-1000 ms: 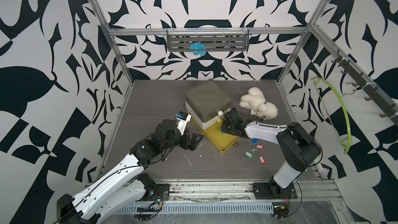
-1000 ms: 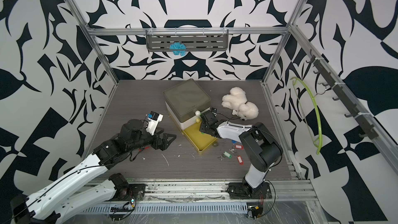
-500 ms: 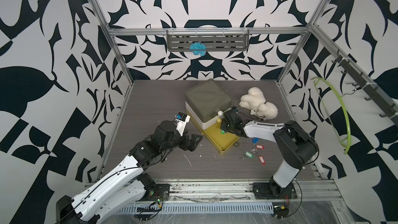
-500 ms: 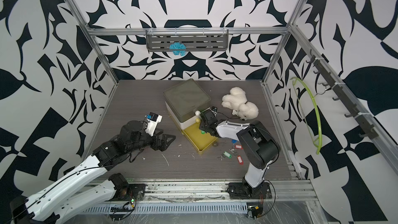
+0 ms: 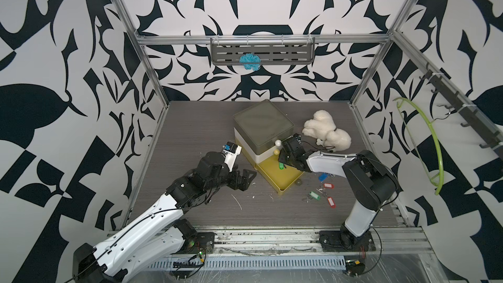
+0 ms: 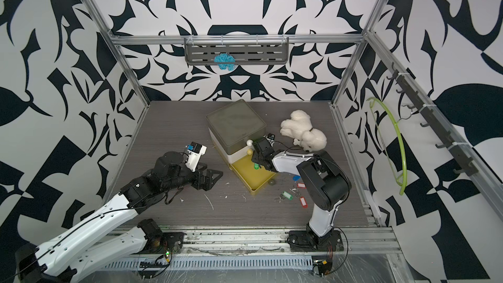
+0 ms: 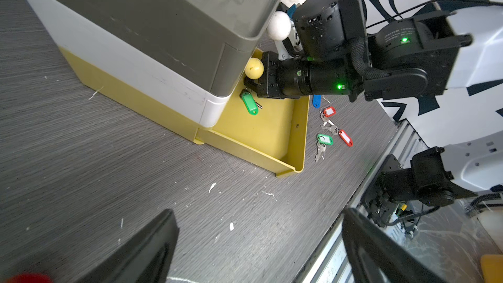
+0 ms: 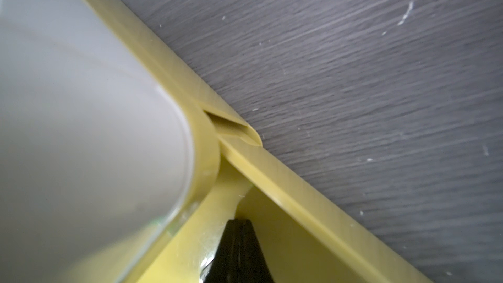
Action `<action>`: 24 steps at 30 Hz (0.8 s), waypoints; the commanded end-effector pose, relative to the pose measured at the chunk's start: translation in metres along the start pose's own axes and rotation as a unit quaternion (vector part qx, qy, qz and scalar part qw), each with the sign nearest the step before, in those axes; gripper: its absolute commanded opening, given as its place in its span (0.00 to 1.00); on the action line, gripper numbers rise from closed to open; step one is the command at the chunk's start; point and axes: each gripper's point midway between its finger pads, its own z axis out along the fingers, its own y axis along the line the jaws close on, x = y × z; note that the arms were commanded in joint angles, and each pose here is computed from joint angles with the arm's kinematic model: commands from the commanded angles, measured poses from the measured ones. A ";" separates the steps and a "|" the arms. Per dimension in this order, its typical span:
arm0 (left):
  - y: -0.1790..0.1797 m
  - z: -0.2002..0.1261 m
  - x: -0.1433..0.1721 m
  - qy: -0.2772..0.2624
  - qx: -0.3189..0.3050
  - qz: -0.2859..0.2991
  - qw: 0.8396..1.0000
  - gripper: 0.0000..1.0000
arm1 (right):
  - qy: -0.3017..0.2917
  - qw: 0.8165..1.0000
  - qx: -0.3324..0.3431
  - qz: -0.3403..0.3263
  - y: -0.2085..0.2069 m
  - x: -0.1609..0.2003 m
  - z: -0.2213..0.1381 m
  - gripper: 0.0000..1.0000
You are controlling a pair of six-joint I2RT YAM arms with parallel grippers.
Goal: Take the keys out of the drawer
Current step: Pick up the key from the drawer.
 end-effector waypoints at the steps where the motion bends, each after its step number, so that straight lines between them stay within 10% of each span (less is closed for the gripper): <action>1: 0.001 0.002 0.003 0.000 0.003 -0.004 1.000 0.99 | 0.015 0.998 -0.053 -0.036 0.030 0.004 -0.008 0.04; 17: -0.002 0.005 0.001 -0.004 0.012 -0.012 1.000 0.99 | -0.016 0.998 -0.058 -0.008 0.014 -0.001 -0.046 0.00; 24: -0.003 0.005 0.002 -0.002 0.015 -0.017 1.000 0.99 | 0.054 0.995 -0.080 0.014 0.026 0.019 -0.026 0.32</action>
